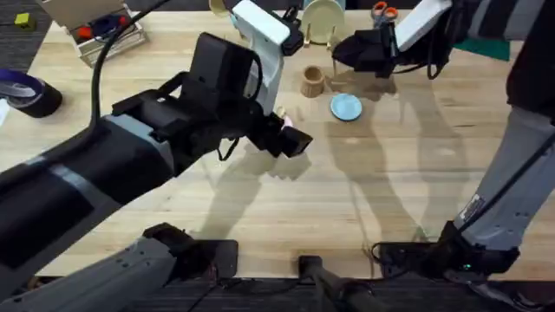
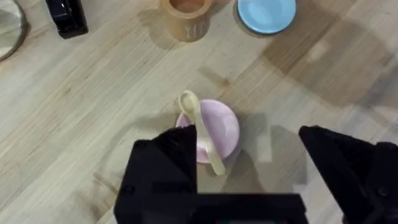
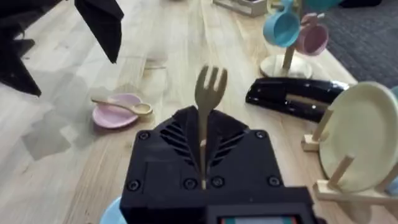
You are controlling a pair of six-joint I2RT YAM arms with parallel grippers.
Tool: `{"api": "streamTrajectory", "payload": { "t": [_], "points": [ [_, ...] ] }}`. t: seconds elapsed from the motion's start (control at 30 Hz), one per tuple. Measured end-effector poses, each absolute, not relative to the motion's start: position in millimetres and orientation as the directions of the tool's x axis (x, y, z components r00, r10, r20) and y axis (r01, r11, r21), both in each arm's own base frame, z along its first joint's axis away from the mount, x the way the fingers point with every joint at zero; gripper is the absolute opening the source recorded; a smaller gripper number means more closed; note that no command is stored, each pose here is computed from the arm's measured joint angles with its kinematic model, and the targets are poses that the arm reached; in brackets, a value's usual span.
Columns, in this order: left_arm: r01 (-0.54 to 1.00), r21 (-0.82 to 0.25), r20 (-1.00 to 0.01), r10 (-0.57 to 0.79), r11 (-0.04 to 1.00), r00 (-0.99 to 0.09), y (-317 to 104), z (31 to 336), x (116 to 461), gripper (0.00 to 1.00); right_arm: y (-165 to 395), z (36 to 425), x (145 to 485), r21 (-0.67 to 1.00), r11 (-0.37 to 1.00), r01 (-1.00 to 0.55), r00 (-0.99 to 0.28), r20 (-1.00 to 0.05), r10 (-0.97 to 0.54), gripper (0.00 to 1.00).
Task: Pick up a utensil and set it on the pink plate, then put the other utensil in the container.
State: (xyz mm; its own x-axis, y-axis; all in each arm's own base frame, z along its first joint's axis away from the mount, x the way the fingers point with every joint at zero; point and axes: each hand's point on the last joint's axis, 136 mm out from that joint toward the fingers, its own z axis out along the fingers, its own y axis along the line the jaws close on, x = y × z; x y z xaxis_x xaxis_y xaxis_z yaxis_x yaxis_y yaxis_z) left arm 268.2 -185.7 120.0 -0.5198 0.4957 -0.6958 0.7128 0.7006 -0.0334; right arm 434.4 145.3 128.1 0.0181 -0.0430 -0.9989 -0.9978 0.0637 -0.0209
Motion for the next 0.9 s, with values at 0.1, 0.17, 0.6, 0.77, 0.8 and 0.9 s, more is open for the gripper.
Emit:
{"api": "streamTrajectory", "payload": {
  "t": [0.1, 0.17, 0.6, 0.77, 0.8, 0.9],
  "points": [
    [0.713, -0.033, -0.696, 0.496, 0.701, -0.520, -185.7, 120.0, 268.2, 0.993, 146.4, 137.7, 433.7, -0.045, 0.061, -0.997, 0.042, -0.998, -0.044, 0.032],
    [0.713, -0.033, -0.696, 0.496, 0.701, -0.520, -185.7, 120.0, 268.2, 0.993, 148.1, 145.0, 432.6, -0.063, 0.057, -0.996, 0.060, -0.997, -0.046, 0.032],
    [0.713, -0.033, -0.696, 0.496, 0.701, -0.520, -185.7, 120.0, 268.2, 0.993, 176.3, 171.5, 419.0, -0.127, -0.009, -0.992, 0.127, -0.991, -0.041, 0.032],
    [0.713, -0.033, -0.696, 0.496, 0.701, -0.520, -185.7, 120.0, 268.2, 0.993, 186.6, 171.6, 414.9, -0.131, -0.033, -0.991, 0.132, -0.991, -0.037, 0.032],
    [0.713, -0.033, -0.696, 0.496, 0.701, -0.520, -185.7, 120.0, 268.2, 0.993, 188.2, 171.6, 414.4, -0.132, -0.037, -0.991, 0.133, -0.990, -0.037, 0.032],
    [0.713, -0.033, -0.696, 0.496, 0.701, -0.520, -185.7, 120.0, 268.2, 0.993, 190.8, 171.9, 414.2, -0.139, -0.043, -0.989, 0.140, -0.989, -0.035, 0.032]
  ]
}}
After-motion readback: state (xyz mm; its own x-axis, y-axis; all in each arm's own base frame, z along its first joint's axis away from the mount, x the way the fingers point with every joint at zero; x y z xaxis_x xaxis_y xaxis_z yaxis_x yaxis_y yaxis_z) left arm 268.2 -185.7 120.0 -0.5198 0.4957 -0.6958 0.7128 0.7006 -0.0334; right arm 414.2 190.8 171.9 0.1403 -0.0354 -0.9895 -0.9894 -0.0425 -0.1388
